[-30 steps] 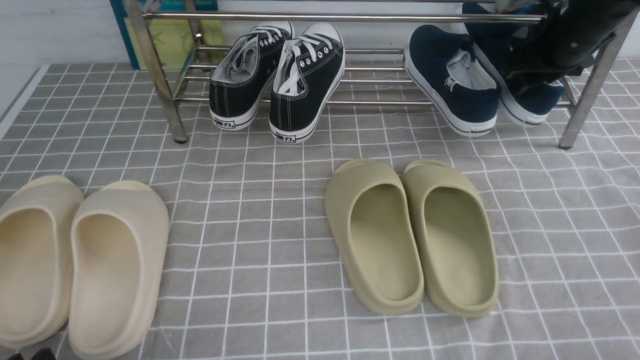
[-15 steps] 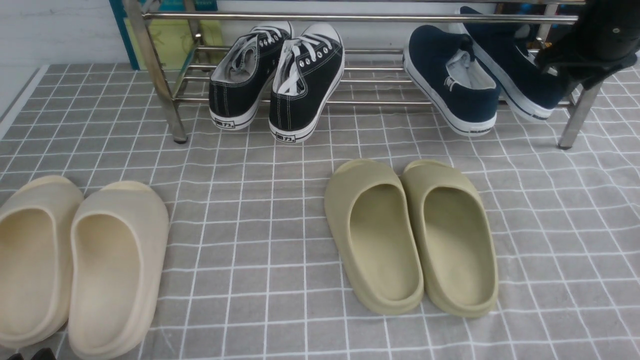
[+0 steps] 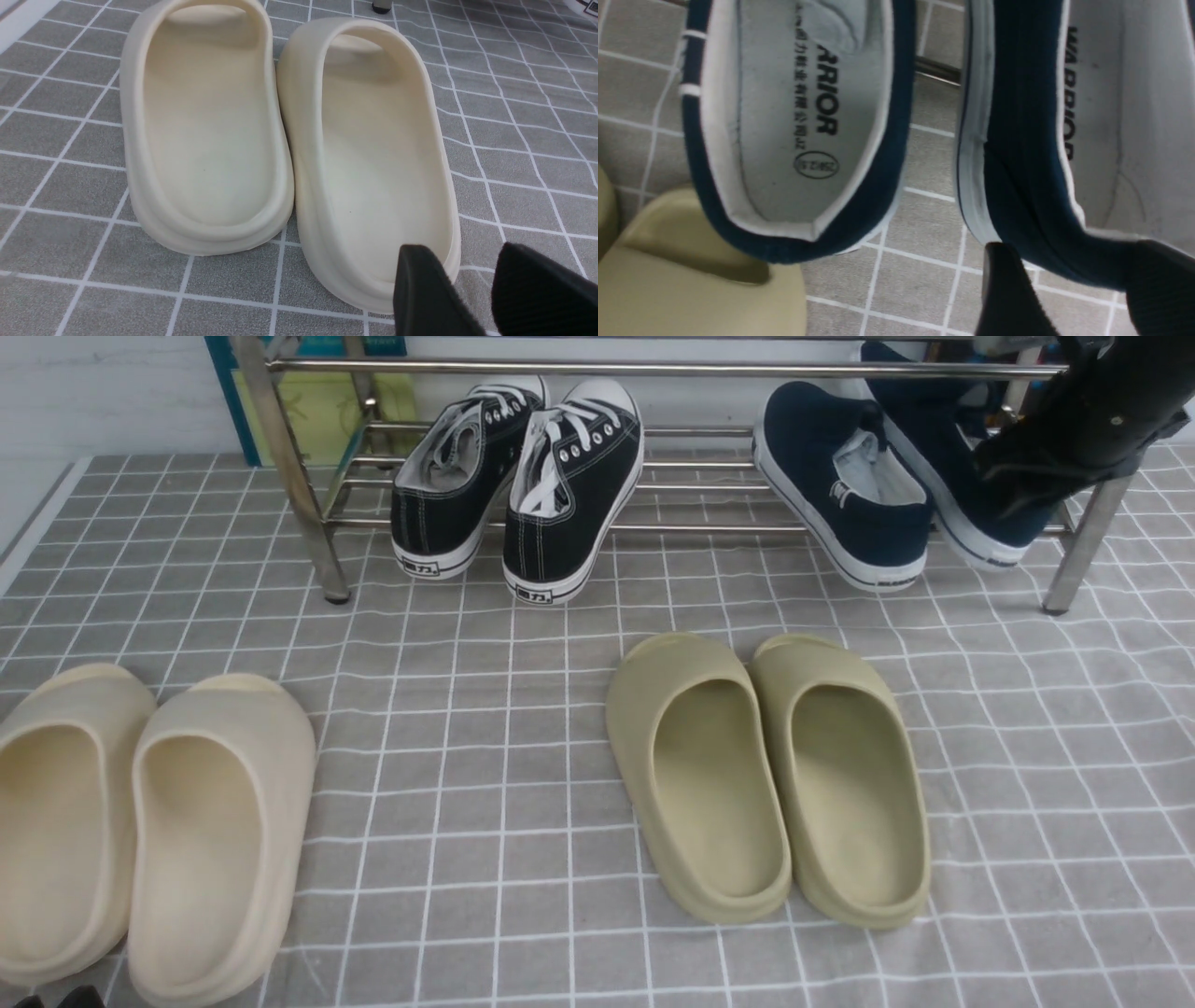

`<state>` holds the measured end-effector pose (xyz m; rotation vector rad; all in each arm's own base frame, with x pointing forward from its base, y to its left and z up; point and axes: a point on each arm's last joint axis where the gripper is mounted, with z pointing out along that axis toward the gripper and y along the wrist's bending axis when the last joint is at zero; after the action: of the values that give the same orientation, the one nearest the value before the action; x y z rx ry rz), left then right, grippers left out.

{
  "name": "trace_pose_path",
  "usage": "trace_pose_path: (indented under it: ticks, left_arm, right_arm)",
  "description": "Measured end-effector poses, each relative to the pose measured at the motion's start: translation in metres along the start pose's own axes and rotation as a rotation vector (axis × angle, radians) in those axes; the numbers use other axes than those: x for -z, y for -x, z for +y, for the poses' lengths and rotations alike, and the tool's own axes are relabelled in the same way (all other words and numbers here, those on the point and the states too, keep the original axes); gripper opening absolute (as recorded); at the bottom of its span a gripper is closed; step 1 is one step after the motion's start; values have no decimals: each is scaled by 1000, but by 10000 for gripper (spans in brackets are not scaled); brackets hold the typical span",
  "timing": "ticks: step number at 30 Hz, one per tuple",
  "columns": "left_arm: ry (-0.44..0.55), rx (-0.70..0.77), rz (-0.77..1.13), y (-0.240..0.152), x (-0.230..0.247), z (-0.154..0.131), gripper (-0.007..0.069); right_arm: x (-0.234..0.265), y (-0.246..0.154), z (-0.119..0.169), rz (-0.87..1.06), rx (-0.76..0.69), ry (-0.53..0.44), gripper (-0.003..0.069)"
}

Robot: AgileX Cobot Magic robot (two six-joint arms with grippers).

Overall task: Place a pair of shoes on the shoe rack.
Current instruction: Use the right arm to put a shoe into the shoe rack

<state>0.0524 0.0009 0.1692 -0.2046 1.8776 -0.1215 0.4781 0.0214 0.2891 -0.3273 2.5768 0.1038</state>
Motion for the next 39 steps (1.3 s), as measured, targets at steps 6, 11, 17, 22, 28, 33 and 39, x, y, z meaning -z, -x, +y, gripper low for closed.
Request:
trace_pose_path:
  ticks: [6,11,17,22,28,33,39]
  left_arm:
    - [0,0,0,0,0,0,239]
    - [0,0,0,0,0,0,239]
    - [0,0,0,0,0,0,239]
    - [0,0,0,0,0,0,239]
    - [0,0,0,0,0,0,239]
    - [0,0,1,0,0,0,239]
    - [0,0,1,0,0,0,239]
  right_arm:
    - [-9,2,2,-27,15,25,249]
    - [-11,3,2,-37,15,28,21]
    - [5,8,4,-81,16,10,14]
    - [9,10,10,-89,23,18,14]
    - [36,13,14,-101,19,20,15]
    - [64,15,16,-135,28,10,31]
    - [32,15,12,-115,14,8,118]
